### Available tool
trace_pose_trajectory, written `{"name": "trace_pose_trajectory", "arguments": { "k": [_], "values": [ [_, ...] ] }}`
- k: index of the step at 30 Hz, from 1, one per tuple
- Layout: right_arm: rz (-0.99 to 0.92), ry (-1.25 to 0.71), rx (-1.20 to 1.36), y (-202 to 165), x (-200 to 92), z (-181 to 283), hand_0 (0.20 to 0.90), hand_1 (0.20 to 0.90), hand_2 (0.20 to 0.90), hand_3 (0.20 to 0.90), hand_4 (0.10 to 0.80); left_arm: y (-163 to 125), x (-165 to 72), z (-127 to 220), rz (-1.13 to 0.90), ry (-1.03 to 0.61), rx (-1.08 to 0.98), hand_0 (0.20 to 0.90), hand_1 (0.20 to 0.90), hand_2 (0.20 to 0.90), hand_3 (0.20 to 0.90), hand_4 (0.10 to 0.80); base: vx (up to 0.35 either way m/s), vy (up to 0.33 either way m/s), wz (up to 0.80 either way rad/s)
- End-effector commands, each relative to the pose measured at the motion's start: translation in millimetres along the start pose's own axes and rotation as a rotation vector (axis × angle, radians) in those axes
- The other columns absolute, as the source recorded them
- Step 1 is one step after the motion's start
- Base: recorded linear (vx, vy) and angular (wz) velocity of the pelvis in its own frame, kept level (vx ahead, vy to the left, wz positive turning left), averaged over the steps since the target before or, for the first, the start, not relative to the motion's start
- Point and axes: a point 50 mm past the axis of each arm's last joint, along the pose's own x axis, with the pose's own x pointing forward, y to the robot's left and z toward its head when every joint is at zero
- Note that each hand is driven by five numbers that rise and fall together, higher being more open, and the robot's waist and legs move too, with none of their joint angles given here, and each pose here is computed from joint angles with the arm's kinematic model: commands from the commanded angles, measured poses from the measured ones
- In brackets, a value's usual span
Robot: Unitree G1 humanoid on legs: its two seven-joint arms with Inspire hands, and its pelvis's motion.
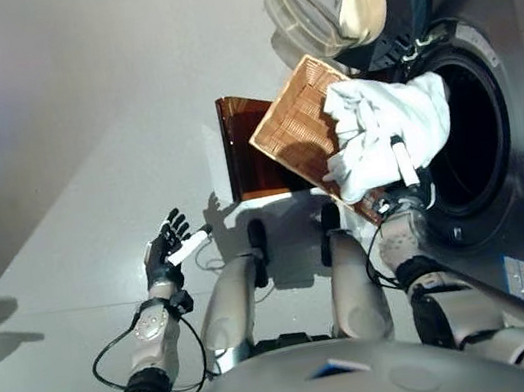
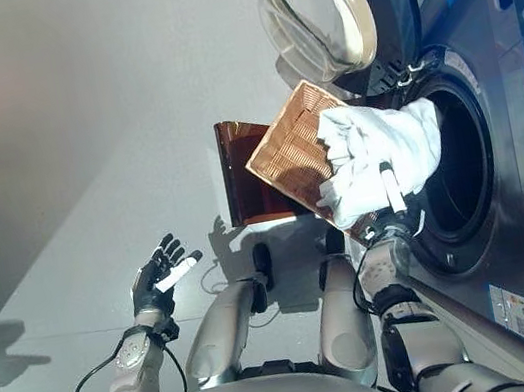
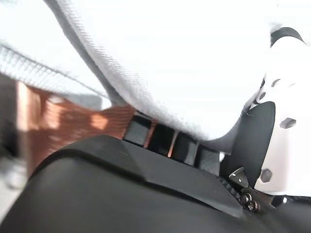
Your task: Pick up the clothes and place them into the washing machine
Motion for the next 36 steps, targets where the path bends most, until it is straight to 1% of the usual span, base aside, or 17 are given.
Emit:
{"name": "trace_pose_trajectory", "arguments": {
  "k": [1,2,6,14,16,21,25,29,33,36],
  "values": [
    [0.052,-0.152,0.191,4,4,23,0.2,0.2,0.2,0.2,0.3,-2,-2,6,0.002,-0.081,-0.035,0.9,0.9,0.9,0.9,0.8,0.0,0.0,0.0],
    [0.042,-0.151,0.234,1,3,20,0.2,0.2,0.2,0.2,0.3,-4,-2,6,-0.007,-0.08,-0.04,0.9,0.9,0.9,0.9,0.8,0.0,0.0,0.0],
    [0.013,-0.164,0.261,-1,4,22,0.2,0.2,0.2,0.2,0.3,-7,-3,3,-0.017,-0.068,-0.048,0.9,0.9,0.9,0.9,0.8,0.0,0.0,0.0],
    [-0.033,-0.274,0.322,15,17,53,0.2,0.2,0.2,0.2,0.3,-9,-3,1,-0.034,-0.057,-0.029,0.9,0.9,0.9,0.9,0.8,-0.004,0.001,-0.03],
    [-0.047,-0.348,0.373,25,22,76,0.2,0.2,0.2,0.2,0.3,-7,-4,2,-0.035,-0.059,-0.018,0.9,0.9,0.9,0.9,0.8,-0.008,-0.003,0.02],
    [-0.046,-0.447,0.479,45,26,108,0.2,0.2,0.2,0.2,0.3,-8,-4,4,-0.048,-0.069,-0.01,0.9,0.9,0.9,0.9,0.8,-0.005,0.0,0.01],
    [-0.061,-0.509,0.505,62,29,138,0.2,0.2,0.2,0.2,0.3,-7,-6,3,-0.061,-0.056,0.008,0.9,0.9,0.9,0.9,0.8,-0.025,0.002,0.04],
    [-0.047,-0.566,0.51,80,29,168,0.2,0.2,0.2,0.2,0.3,-12,-6,13,-0.1,-0.1,0.001,0.9,0.9,0.9,0.9,0.8,-0.052,-0.01,0.03],
    [-0.033,-0.613,0.524,92,26,188,0.2,0.2,0.2,0.2,0.3,-14,-7,19,-0.129,-0.124,0.017,0.9,0.9,0.9,0.9,0.8,0.009,-0.05,0.06],
    [-0.044,-0.626,0.541,95,25,193,0.2,0.2,0.2,0.2,0.3,-10,-8,19,-0.123,-0.118,0.036,0.9,0.9,0.9,0.9,0.8,-0.051,-0.04,0.05]
  ]
}}
